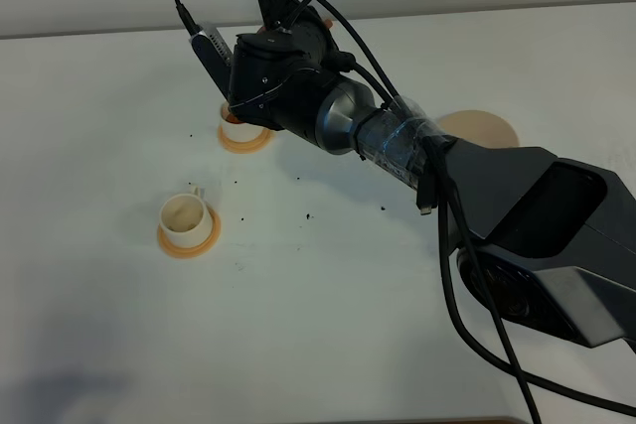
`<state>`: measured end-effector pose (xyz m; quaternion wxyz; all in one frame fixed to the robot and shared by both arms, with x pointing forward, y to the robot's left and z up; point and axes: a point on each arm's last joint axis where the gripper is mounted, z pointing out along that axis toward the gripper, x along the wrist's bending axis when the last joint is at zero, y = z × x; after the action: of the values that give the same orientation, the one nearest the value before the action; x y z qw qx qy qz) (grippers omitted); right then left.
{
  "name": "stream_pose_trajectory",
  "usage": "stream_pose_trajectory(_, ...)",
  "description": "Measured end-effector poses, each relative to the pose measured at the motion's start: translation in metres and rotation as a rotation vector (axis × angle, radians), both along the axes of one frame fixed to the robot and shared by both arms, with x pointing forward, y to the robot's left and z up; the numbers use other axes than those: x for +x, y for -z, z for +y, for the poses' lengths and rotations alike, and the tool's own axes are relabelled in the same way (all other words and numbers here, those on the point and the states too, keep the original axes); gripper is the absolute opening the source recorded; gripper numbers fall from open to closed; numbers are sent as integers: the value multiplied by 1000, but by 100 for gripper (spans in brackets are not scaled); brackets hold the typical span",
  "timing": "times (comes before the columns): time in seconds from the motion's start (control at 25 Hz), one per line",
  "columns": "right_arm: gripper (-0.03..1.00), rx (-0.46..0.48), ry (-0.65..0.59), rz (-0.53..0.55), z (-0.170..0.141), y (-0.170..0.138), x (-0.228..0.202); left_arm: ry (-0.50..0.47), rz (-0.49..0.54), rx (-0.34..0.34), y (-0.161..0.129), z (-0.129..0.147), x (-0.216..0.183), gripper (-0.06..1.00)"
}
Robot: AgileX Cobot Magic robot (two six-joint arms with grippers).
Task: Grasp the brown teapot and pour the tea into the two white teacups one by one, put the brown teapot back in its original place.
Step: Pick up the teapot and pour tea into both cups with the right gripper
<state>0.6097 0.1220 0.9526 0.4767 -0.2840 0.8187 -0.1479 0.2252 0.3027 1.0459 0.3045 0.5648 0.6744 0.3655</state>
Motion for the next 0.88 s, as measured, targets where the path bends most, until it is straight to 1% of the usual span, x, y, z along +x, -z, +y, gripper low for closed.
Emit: stream_pose_trajectory(0.88, 9, -12, -11, -21, 0, -2, 1, 0, 0, 0, 0, 0, 0, 38)
